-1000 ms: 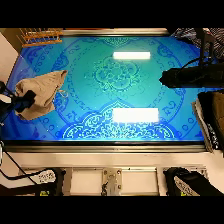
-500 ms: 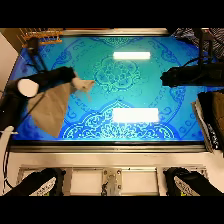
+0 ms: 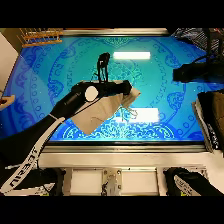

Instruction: Fold the clothes and pants, and hang the long-sleeved shirts on hangers.

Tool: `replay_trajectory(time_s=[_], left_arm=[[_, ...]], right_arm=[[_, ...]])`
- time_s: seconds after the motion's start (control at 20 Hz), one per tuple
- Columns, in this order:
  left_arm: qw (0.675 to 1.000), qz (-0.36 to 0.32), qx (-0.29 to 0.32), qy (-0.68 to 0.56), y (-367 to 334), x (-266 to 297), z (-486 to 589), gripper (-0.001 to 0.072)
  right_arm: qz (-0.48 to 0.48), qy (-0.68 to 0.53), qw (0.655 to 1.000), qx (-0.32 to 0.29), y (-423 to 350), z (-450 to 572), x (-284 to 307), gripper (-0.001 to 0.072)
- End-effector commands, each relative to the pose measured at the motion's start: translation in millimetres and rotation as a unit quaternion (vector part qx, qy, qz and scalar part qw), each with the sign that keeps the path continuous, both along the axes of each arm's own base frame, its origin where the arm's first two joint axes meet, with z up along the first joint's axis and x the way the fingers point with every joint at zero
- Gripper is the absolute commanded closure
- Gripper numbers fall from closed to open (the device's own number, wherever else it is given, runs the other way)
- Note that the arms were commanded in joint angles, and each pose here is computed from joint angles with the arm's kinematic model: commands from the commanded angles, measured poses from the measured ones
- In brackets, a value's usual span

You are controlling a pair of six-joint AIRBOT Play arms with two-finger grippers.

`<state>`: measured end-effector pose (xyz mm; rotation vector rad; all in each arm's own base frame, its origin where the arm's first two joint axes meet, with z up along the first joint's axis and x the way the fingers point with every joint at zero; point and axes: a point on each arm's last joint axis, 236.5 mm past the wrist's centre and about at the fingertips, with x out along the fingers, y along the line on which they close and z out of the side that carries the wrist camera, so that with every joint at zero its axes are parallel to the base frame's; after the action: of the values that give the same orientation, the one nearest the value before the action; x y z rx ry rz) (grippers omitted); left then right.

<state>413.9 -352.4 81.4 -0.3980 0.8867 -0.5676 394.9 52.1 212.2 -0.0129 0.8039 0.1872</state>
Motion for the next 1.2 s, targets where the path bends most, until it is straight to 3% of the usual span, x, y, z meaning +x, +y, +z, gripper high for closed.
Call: replay_trajectory(time_s=[0.0,0.2,0.4,0.7,1.15], left_arm=[[0.994,0.035,0.046,0.094,66.7,1.5,-28.0,0.0092],[0.969,0.137,0.091,0.183,206.7,-55.4,-77.7,0.0091],[0.935,0.219,0.091,0.265,277.8,-129.1,-134.3,0.0092],[0.918,0.239,0.025,0.314,259.8,-144.5,-176.9,0.0092],[0.918,0.158,0.069,0.356,205.6,-120.4,-210.3,0.0094]], right_arm=[[-0.037,0.001,0.999,-0.016,-29.6,-1.5,2.7,0.0693],[-0.037,0.002,0.999,-0.011,-29.3,-2.3,3.4,0.0693],[-0.035,0.007,0.999,-0.007,-26.7,-6.1,4.9,0.0693],[-0.028,0.022,0.999,0.009,-18.6,-16.4,9.4,0.0693],[-0.028,0.054,0.998,0.008,-18.6,-44.0,3.9,0.069]])
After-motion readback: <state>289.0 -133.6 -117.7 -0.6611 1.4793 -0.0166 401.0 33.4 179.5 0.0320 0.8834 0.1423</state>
